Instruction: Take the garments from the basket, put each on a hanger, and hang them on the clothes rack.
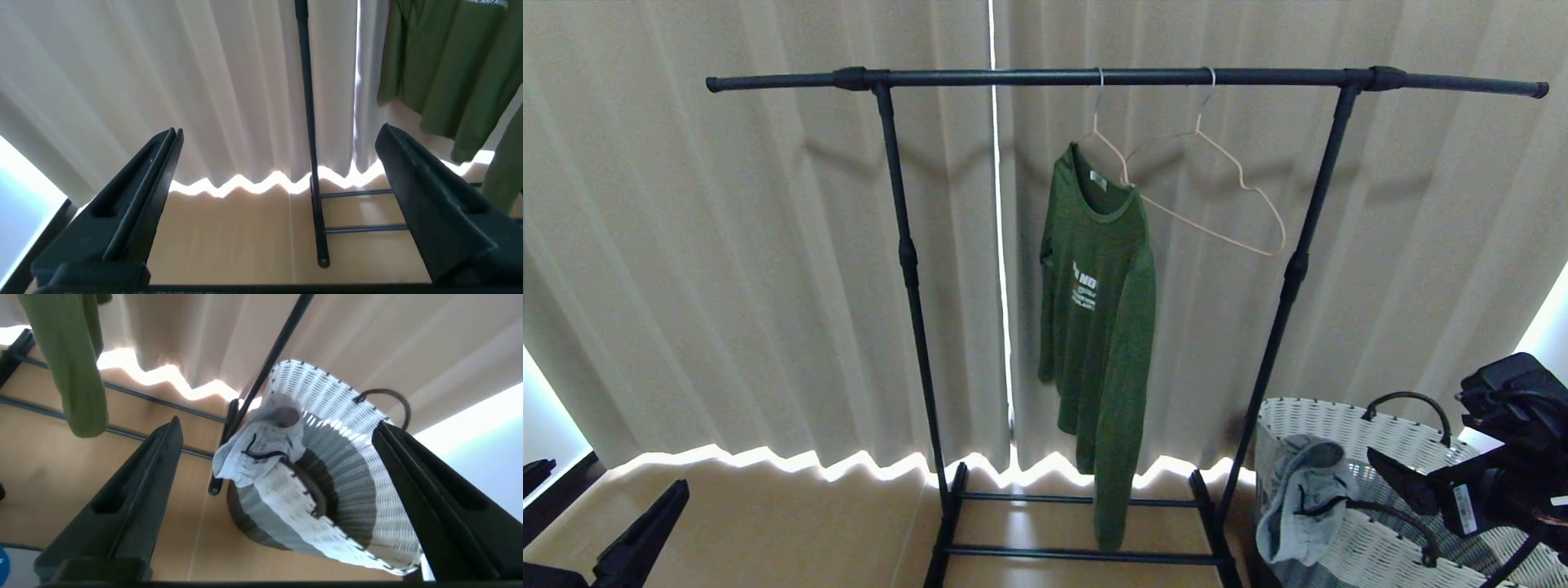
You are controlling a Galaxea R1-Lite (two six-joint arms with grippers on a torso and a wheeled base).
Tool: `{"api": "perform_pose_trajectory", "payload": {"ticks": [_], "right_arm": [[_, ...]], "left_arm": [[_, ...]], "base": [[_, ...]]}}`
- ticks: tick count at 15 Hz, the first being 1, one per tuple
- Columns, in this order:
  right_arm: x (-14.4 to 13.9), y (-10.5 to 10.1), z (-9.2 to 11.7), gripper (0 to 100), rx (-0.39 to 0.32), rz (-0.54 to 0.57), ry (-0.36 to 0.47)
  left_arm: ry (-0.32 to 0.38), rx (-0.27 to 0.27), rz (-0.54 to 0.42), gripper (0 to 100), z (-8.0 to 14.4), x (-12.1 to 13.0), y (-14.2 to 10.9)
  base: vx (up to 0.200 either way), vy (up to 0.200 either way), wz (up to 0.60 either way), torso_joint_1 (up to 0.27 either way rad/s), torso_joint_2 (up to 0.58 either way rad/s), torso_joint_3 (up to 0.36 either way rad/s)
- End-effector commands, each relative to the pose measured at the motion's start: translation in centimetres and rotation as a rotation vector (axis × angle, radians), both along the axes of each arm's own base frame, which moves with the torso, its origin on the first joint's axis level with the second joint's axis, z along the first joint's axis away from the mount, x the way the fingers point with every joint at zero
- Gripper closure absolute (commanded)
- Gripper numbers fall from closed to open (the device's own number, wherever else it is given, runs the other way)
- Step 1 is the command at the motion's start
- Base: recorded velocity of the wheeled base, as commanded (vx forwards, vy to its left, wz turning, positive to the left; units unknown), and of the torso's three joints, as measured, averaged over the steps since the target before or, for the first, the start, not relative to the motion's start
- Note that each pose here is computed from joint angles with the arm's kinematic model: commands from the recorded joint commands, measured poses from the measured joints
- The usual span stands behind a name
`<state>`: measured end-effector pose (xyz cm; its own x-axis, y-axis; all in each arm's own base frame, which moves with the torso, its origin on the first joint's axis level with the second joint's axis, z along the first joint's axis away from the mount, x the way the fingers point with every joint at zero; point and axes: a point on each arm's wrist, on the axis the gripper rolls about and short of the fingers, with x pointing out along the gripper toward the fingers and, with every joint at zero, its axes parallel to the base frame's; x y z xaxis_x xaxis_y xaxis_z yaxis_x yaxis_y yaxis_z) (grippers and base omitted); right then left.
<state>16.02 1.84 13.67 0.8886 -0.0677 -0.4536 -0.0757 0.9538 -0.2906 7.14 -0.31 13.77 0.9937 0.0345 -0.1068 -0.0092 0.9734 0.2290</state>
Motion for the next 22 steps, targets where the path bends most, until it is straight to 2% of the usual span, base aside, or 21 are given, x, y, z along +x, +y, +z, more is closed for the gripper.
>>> {"api": "perform_pose_trajectory", "payload": {"ticks": [1,8,13,17,22], "right_arm": [[-0.1,0.0,-0.1,0,-0.002,-0.002,0.003],[-0.3,-0.1,-0.6,0,-0.005,-0.006,0.02],[-0.7,-0.1,-1.2,0,-0.01,-0.002,0.046],[-0.9,-0.1,-1.1,0,-0.039,0.011,0.041],[-0.9,-0.1,-1.1,0,-0.039,0.011,0.041]], "left_arm": [[0.004,-0.001,-0.002,0,0.0,0.1,0.0],[0.028,-0.009,-0.089,0,-0.5,0.0,-0.2],[0.086,-0.005,-0.112,0,-1.1,0.6,-0.3],[0.094,-0.003,-0.112,0,-1.2,0.6,-0.3],[0.097,0.001,-0.113,0,-1.3,0.6,-0.3]], "base": [[0.0,0.0,0.0,-0.178,0.46,0.295],[0.0,0.0,0.0,-0.126,0.41,0.281],[0.0,0.0,0.0,-0.005,0.04,0.028],[0.0,0.0,0.0,0.0,0.0,0.0],[0.04,-0.04,0.0,-0.002,0.0,0.001]]}}
